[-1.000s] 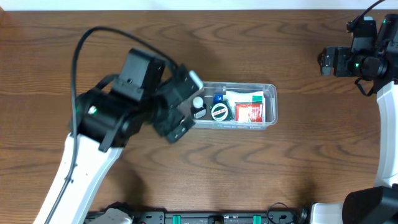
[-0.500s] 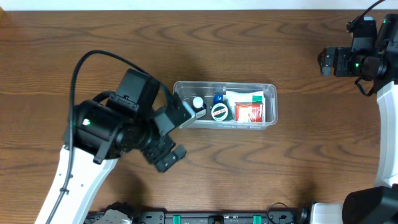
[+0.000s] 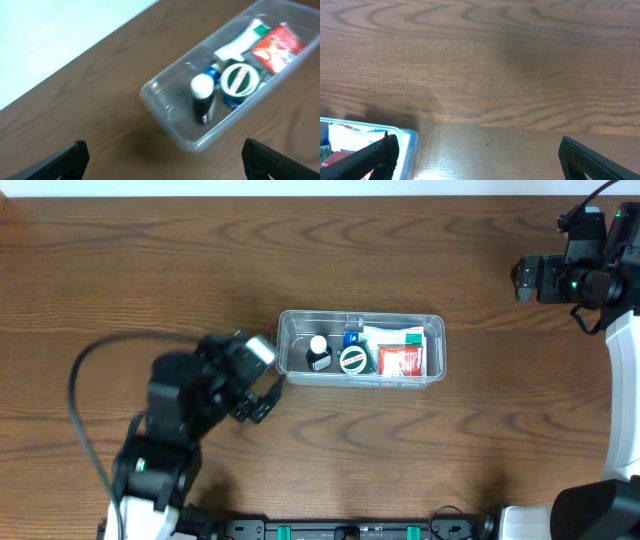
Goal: Pack container
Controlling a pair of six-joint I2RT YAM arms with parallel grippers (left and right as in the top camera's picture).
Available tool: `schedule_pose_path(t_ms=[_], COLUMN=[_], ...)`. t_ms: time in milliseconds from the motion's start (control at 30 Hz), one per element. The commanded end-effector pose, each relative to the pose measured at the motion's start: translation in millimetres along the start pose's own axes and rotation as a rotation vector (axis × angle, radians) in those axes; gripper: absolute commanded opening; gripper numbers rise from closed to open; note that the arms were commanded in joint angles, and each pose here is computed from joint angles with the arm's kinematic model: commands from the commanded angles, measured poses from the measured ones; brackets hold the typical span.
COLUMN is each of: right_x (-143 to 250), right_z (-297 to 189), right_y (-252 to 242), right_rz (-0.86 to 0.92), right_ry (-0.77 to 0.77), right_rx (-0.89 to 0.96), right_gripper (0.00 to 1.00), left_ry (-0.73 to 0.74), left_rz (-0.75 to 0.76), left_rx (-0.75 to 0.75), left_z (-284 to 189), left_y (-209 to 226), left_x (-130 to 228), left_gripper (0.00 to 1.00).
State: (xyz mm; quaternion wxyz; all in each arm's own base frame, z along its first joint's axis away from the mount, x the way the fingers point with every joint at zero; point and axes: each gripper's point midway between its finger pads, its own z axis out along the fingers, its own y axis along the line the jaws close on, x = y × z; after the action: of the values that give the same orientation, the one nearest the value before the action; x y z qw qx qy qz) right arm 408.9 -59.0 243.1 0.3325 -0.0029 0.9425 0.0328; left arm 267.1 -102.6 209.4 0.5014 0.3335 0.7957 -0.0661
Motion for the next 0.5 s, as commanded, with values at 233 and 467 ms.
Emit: schedule_pose_path(t_ms=[233,467], right_x=[-4.4,-4.4], right_z=[-5.7,-5.7], right_y=[1.0,1.0], right_rz=[0.007,0.007], right_ry=[-0.017,-0.017], right_rx=[-0.001,-0.001], right_gripper=[0.99,0.99], left_ry=[-0.101,-0.134], left_rz=[-0.167,-0.2], left_rx=[-0.236,-0.323], left_z=[-37.5,-42.3], left_y=[23.3,27.1], left_x=[49.0,75.0], left_gripper=[0.98,0.98])
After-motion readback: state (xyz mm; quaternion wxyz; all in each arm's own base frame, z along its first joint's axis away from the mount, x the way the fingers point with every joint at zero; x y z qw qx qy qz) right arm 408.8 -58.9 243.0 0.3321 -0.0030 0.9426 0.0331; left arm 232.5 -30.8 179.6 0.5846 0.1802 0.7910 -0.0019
